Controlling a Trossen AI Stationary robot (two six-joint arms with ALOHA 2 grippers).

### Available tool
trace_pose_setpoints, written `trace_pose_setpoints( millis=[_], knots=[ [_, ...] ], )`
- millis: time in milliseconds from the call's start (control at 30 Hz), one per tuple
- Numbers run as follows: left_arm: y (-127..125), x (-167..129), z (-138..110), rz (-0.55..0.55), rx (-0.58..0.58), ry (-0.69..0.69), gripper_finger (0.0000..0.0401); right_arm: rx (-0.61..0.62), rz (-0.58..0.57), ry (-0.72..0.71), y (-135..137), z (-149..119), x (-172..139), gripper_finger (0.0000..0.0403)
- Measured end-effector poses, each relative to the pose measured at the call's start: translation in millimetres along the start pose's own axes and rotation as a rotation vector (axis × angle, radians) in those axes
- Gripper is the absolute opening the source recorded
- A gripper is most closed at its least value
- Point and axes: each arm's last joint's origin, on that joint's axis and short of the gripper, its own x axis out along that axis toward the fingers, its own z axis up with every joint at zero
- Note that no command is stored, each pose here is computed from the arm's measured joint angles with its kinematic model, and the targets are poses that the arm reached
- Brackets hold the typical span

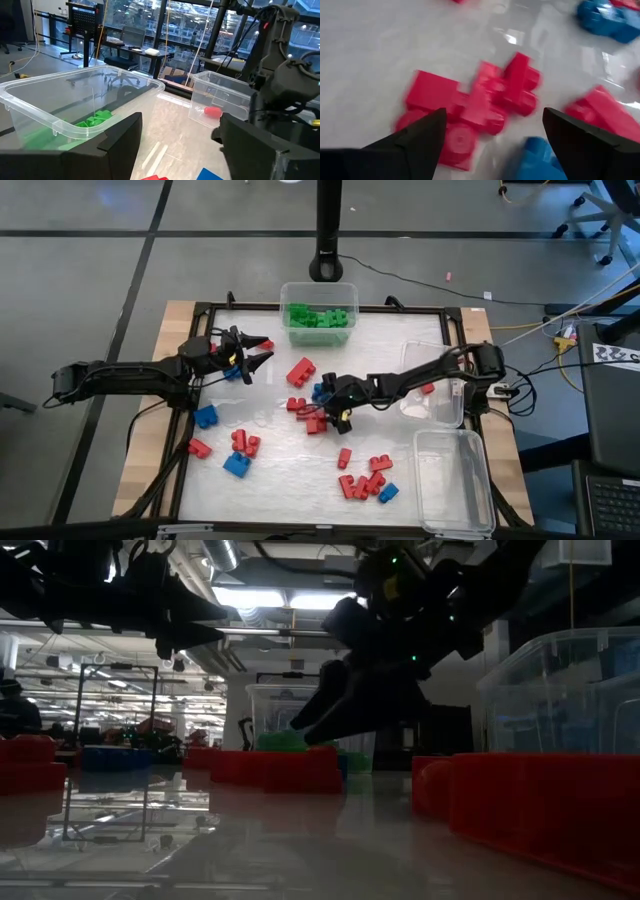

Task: Sort blocks
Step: Put the red game piece into the middle right transparent bin

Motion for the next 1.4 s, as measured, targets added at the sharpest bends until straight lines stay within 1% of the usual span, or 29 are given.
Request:
trace_pose_setpoints(
  millis=[133, 233, 467, 600, 733, 867, 1000, 1133, 1267, 1400],
  knots=[
    [0.0, 0.0, 0.0, 0.0, -0.01, 0.0, 0.0251, -0.021, 0.006, 0.013, 1.3, -2.9, 2.6, 0.0327],
    [0.0, 0.0, 0.1, 0.0, -0.01, -0.001, 0.0251, -0.02, 0.046, 0.021, 3.2, -4.3, 3.0, 0.0327],
    [-0.1, 0.0, 0.3, -0.001, -0.009, -0.003, 0.0251, -0.021, 0.064, 0.057, 4.4, -7.5, 2.5, 0.0327],
    [-0.1, 0.0, 0.2, -0.001, -0.007, -0.002, 0.0251, -0.061, 0.09, 0.103, 5.3, -10.0, -1.0, 0.0327],
    [0.0, 0.0, 0.2, -0.001, -0.007, -0.002, 0.0251, -0.114, 0.105, 0.136, 4.8, -7.7, -10.7, 0.0327],
    [0.0, 0.0, 0.2, 0.0, -0.007, -0.002, 0.0251, -0.151, 0.077, 0.159, 2.1, -2.7, -23.5, 0.0327],
    [0.0, 0.0, 0.2, 0.0, -0.007, -0.002, 0.0251, -0.154, 0.07, 0.17, -0.8, 7.7, -44.9, 0.0327],
    [0.0, 0.0, 0.1, 0.0, -0.007, -0.001, 0.0251, -0.152, 0.106, 0.228, 1.3, 9.0, -60.9, 0.0327],
    [0.0, 0.0, 0.2, 0.0, -0.007, -0.002, 0.0251, -0.187, 0.155, 0.269, 6.0, 6.7, -65.7, 0.0327],
    [0.0, 0.0, 0.2, -0.001, -0.01, -0.002, 0.0251, -0.246, 0.185, 0.266, 10.7, 4.4, -58.9, 0.0327]
  ],
)
